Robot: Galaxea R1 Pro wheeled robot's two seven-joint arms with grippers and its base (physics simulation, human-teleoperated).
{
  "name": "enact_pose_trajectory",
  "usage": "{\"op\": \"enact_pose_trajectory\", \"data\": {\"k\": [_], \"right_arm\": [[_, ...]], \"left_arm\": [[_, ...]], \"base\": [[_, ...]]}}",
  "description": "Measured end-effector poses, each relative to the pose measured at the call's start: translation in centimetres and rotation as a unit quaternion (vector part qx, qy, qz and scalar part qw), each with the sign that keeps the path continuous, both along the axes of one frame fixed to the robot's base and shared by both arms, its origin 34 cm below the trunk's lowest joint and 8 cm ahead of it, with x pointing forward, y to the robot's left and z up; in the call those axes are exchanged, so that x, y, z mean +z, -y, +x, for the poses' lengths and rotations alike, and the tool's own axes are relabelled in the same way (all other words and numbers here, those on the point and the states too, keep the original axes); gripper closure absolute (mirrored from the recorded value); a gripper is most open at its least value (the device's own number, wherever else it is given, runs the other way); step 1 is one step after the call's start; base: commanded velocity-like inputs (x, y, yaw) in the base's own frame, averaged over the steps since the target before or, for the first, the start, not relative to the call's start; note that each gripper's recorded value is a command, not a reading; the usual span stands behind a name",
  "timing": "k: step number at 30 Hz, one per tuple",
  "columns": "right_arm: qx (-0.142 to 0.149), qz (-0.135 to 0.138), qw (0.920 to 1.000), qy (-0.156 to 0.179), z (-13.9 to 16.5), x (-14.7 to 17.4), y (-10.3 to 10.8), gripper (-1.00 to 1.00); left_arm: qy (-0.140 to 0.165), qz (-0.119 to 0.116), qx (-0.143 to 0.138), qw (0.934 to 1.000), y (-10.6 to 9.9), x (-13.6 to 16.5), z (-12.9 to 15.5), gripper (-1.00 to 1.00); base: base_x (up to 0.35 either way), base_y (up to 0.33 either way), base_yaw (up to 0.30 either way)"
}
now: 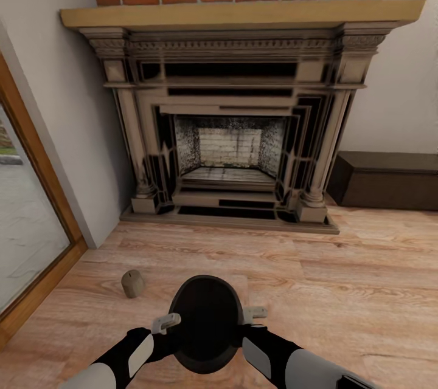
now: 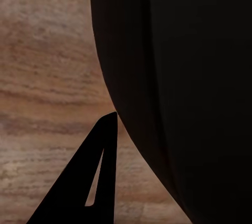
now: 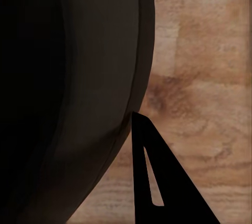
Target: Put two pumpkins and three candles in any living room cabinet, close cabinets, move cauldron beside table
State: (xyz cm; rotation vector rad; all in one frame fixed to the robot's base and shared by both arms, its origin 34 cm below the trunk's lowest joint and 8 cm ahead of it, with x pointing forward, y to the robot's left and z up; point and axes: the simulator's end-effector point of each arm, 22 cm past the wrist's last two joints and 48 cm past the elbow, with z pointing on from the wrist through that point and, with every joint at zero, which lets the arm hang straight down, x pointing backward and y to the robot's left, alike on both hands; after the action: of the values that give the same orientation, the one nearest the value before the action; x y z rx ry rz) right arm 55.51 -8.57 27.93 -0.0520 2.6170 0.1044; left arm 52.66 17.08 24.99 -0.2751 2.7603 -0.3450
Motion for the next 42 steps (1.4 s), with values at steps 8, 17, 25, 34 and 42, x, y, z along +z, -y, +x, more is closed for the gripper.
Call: {"op": "enact_pose_trajectory", "data": {"k": [8,17,25,34,42], "right_arm": [[0.0,0.0,0.9999,0.016,0.7,1.6,0.0,1.0],[0.0,0.0,0.9998,0.022,1.3,3.3,0.0,1.0],[0.0,0.0,0.9998,0.022,1.2,3.3,0.1,1.0],[-0.001,0.0,0.9998,0.022,1.2,3.3,0.1,1.0],[-0.001,0.0,0.9998,0.021,1.2,3.3,0.0,1.0]], "left_arm": [[0.016,0.0,0.0,0.9999,0.0,1.5,0.8,1.0],[0.023,0.001,-0.001,0.9997,0.0,3.2,1.4,1.0],[0.022,0.001,-0.001,0.9997,0.0,3.2,1.4,1.0],[0.022,0.001,-0.001,0.9998,0.0,3.2,1.4,1.0],[0.022,0.0,0.0,0.9998,0.0,3.2,1.4,1.0]], "base": [[0.0,0.0,0.0],[0.0,0.0,0.0],[0.0,0.0,-0.051],[-0.145,0.07,-0.264],[-0.27,0.152,-0.286]]}}
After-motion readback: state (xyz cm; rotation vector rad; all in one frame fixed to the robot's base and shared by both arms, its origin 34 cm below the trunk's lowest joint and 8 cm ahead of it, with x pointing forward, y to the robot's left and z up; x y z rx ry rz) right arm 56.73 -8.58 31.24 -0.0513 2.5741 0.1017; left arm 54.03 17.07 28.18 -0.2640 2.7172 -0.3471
